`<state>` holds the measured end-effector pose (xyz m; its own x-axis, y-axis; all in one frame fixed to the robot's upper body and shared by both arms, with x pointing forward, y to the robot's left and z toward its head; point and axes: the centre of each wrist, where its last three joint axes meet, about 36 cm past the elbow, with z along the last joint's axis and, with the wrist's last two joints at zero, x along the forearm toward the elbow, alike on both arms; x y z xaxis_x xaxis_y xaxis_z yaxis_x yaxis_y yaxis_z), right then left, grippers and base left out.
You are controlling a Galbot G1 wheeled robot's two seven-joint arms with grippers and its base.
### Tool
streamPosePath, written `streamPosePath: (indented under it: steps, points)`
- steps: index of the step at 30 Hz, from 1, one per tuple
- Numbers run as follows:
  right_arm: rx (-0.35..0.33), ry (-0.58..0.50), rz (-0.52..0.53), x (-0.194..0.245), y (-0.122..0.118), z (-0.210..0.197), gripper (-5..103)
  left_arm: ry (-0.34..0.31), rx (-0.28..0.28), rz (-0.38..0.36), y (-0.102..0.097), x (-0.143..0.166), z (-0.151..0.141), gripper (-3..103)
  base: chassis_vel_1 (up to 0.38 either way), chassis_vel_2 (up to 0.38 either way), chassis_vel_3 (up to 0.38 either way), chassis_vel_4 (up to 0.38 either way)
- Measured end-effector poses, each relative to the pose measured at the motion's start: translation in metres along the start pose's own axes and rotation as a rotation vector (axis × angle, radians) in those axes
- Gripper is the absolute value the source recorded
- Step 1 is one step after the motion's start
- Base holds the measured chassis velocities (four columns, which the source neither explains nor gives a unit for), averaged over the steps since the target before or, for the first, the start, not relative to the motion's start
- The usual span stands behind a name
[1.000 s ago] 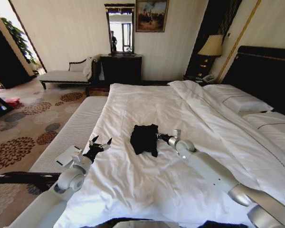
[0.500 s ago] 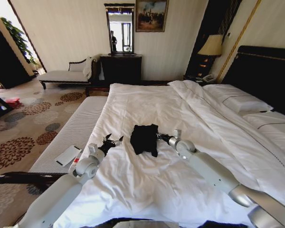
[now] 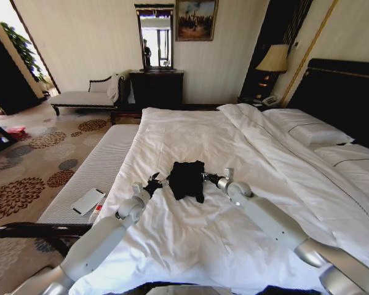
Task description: Fold the clothes on the bed.
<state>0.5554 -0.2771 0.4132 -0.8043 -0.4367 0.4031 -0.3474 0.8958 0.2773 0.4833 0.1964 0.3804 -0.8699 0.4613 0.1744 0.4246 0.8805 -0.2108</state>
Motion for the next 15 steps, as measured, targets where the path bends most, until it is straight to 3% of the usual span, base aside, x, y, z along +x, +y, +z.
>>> streamPosePath:
  steps: [2, 15]
  points:
    - [-0.002, 0.001, -0.002, 0.0, 0.001, 0.001, 0, -0.002, 0.005, -0.001, -0.005, -0.007, 0.003, 65, 0.0, 0.0, 0.0, 0.0]
    - [-0.011, 0.002, 0.004, 0.002, -0.002, 0.005, 0, -0.009, 0.018, -0.016, -0.016, -0.036, 0.009, 67, 0.0, 0.0, 0.0, 0.0]
